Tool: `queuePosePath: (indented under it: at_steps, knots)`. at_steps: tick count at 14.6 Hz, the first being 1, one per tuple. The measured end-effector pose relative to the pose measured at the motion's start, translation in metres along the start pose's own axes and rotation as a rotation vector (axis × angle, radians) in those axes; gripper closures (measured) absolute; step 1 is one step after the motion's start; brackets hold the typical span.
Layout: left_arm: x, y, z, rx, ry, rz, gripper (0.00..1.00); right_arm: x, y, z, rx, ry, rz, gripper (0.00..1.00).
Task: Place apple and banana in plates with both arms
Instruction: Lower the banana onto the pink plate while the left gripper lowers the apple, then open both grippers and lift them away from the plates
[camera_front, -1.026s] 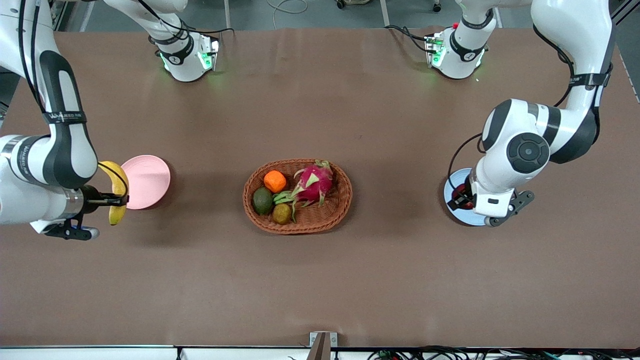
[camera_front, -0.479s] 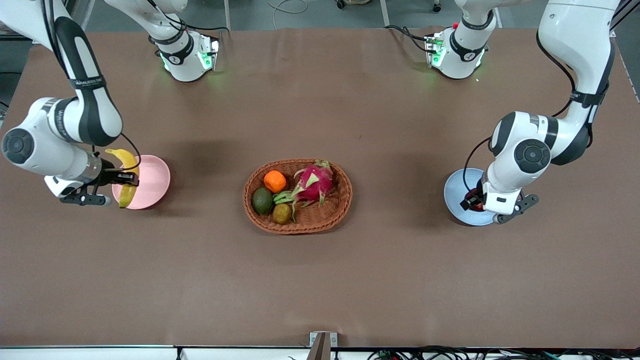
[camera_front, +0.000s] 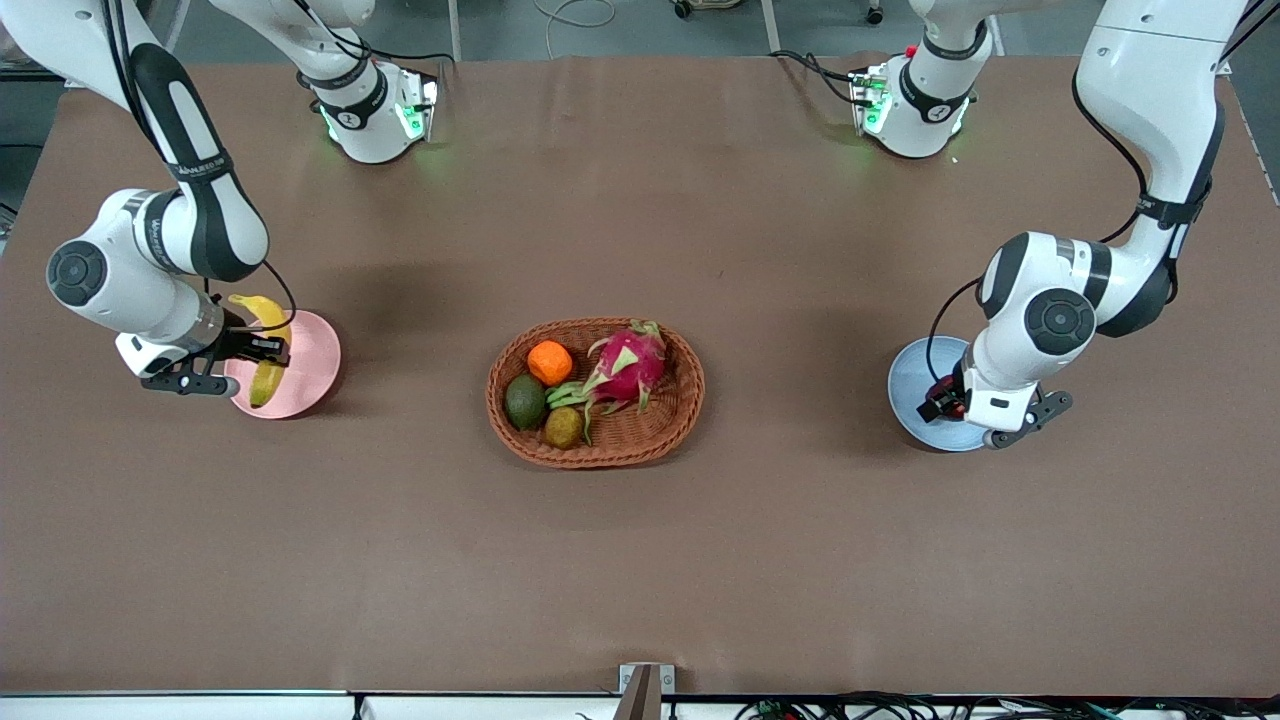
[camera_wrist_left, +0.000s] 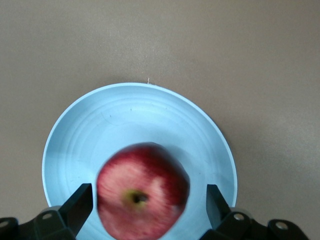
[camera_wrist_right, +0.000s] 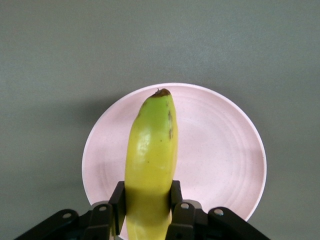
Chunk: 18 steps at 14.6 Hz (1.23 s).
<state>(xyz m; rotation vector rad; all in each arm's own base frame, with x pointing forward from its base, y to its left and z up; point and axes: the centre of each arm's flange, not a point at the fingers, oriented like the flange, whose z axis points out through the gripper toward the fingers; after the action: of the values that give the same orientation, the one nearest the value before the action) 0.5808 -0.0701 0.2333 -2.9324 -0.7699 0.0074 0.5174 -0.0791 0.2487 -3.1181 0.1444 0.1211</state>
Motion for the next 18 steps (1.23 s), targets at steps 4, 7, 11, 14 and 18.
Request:
queuePosePath:
  at_steps: [4, 7, 11, 14, 18]
  knots:
    - [0.004, 0.004, -0.016, -0.017, 0.027, 0.001, 0.00, -0.001, 0.000, 0.021, 0.000, -0.009, 0.000, 0.61]
    - [0.010, 0.012, -0.065, -0.024, 0.073, 0.045, 0.00, -0.002, 0.000, 0.037, 0.002, -0.026, 0.000, 0.56]
    - [0.016, 0.016, -0.171, 0.006, 0.137, 0.192, 0.00, 0.004, 0.000, 0.015, 0.003, -0.042, 0.002, 0.19]
    - [0.026, 0.001, -0.245, 0.035, 0.170, 0.286, 0.00, 0.031, 0.000, -0.089, 0.007, -0.048, 0.000, 0.00]
    - [0.018, -0.016, -0.328, 0.025, 0.130, 0.367, 0.00, 0.046, -0.004, -0.288, 0.007, 0.014, 0.024, 0.00]
